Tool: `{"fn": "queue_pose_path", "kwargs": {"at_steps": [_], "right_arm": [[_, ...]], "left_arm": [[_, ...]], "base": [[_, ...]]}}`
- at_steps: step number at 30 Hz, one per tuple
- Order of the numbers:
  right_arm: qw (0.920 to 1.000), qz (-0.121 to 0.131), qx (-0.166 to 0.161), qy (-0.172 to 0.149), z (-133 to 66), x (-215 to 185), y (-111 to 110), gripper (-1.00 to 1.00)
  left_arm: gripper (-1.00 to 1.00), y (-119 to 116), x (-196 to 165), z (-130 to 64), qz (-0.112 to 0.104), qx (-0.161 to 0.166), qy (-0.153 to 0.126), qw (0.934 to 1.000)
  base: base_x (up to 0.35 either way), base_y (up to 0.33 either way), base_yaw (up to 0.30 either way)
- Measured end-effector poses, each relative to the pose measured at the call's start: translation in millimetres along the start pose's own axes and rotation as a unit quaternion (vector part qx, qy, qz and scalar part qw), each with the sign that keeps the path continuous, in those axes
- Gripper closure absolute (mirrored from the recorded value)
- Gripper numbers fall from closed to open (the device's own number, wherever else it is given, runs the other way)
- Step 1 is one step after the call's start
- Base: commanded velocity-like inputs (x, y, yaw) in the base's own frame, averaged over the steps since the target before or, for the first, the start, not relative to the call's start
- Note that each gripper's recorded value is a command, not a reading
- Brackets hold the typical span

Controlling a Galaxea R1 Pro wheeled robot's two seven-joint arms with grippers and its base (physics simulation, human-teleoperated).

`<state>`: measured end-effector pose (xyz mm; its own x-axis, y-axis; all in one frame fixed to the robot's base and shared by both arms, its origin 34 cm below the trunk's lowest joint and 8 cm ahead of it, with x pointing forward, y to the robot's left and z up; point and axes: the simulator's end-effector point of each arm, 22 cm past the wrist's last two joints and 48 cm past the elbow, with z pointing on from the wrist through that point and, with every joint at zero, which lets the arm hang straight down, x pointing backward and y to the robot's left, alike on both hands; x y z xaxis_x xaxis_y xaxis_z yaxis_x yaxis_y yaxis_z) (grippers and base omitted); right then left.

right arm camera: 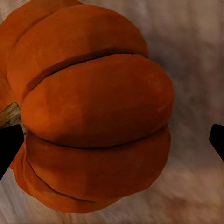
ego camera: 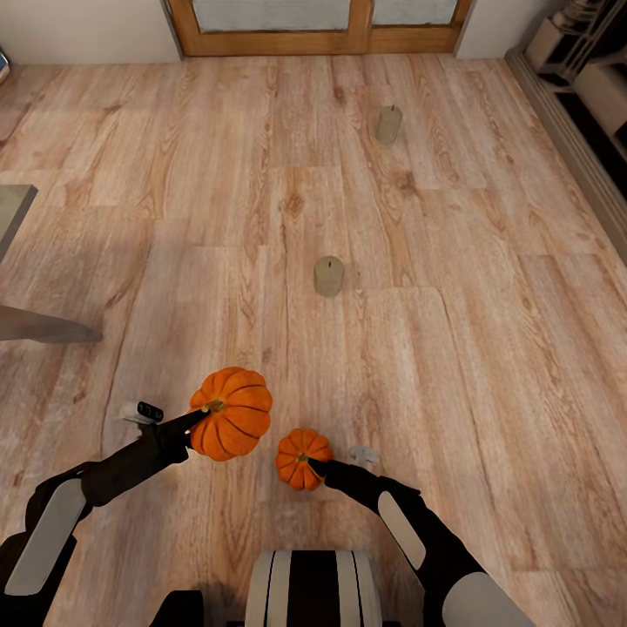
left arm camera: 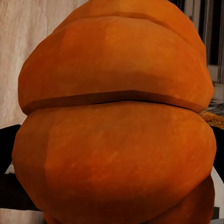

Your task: Place each of the two pumpkins and all three candles from the living room inside a cabinet in the living room (use any cabinet), then make sure every cabinet is closed, and position the cauldron so it is next to a table in the living room.

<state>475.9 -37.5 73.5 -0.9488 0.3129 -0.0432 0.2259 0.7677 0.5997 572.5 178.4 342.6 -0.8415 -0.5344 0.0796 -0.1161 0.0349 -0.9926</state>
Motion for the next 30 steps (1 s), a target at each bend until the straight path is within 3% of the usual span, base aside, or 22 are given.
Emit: {"fn": "queue_pose_path", "kwargs": {"at_steps": [30], "right_arm": [[1.0,0.002,-0.001,0.001,0.5,1.4,0.6,-1.0]], "left_arm": [[1.0,0.6,-0.2,-0.5,0.0,-0.001,0.0,1.0]], "base": [[0.0,0.016,0.0]]}}
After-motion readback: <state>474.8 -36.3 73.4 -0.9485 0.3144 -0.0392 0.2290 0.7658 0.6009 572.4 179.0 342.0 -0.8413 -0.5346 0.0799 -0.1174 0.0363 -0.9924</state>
